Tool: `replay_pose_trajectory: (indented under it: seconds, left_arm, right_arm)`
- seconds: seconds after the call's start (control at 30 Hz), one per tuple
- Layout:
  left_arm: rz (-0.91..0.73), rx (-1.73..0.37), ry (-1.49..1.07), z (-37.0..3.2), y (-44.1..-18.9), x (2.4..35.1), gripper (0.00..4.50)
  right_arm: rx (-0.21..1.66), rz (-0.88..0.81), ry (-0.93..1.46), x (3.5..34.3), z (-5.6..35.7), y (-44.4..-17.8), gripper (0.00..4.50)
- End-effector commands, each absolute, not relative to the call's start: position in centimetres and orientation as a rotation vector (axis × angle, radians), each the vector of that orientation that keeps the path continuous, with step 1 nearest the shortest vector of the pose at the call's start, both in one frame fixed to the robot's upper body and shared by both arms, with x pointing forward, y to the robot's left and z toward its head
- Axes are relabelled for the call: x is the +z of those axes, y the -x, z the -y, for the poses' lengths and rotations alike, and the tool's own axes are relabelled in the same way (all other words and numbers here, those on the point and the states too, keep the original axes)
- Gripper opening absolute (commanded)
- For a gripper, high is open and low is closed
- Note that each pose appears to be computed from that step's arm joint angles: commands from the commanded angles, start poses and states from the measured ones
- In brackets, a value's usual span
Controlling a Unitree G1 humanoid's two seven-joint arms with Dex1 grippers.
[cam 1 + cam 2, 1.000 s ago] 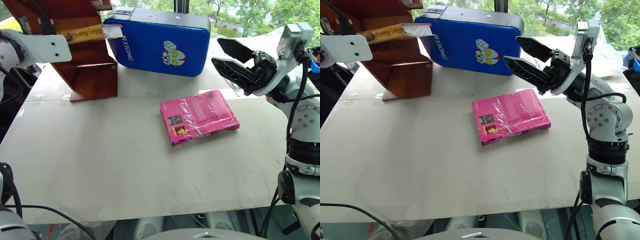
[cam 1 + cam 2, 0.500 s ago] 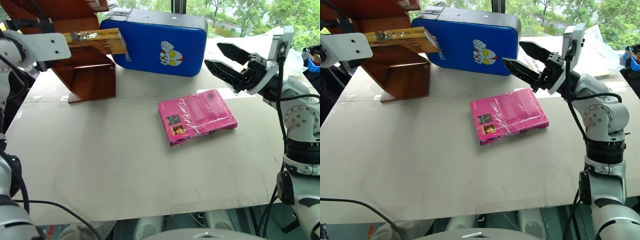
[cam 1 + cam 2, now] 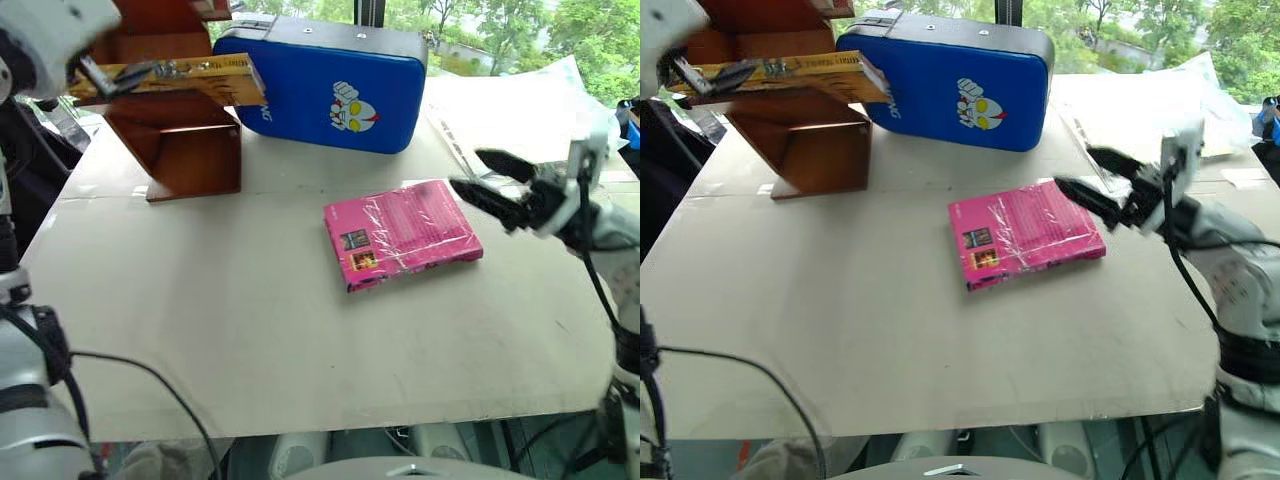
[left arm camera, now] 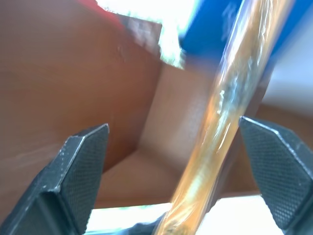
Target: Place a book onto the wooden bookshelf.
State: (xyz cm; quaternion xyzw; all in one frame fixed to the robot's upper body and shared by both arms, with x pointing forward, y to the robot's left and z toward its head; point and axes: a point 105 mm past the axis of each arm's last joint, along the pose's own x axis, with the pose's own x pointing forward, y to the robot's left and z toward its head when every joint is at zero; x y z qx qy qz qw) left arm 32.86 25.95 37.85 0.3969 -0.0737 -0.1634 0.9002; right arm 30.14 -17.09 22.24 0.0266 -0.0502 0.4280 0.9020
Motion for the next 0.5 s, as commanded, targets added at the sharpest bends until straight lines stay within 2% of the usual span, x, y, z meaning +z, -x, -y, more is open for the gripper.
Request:
replay_pose_trajectory:
  seconds: [0.03,0.1,0.17,0.27,0.33,0.43,0.5]
  left_arm:
    - [0.082,-0.717,-0.549,-20.2,-29.8,32.9,4.37]
    - [0.008,-0.866,-0.522,-17.4,-28.4,27.9,4.37]
    - [-0.077,-0.856,-0.380,-16.3,-28.2,23.0,4.37]
    - [-0.097,-0.761,-0.264,-15.4,-27.5,17.2,4.37]
    - [-0.157,-0.696,-0.201,-15.3,-26.1,14.0,4.37]
    - [-0.204,-0.550,-0.026,-16.1,-24.6,11.4,4.37]
    - [-0.234,-0.520,-0.041,-16.4,-23.4,10.0,4.37]
  right_arm:
    - [0.785,0.122,0.109,21.4,19.6,-28.9,4.50]
    - [0.735,0.058,0.171,18.8,21.2,-28.2,4.50]
    - [0.690,0.007,0.178,16.5,22.8,-27.6,4.50]
    - [0.671,-0.032,0.177,13.9,24.2,-26.8,4.50]
    - [0.676,-0.045,0.171,12.5,24.7,-26.4,4.50]
    - [0.680,-0.093,0.183,10.6,25.4,-26.2,4.50]
    - [0.672,-0.101,0.185,10.0,25.9,-26.4,4.50]
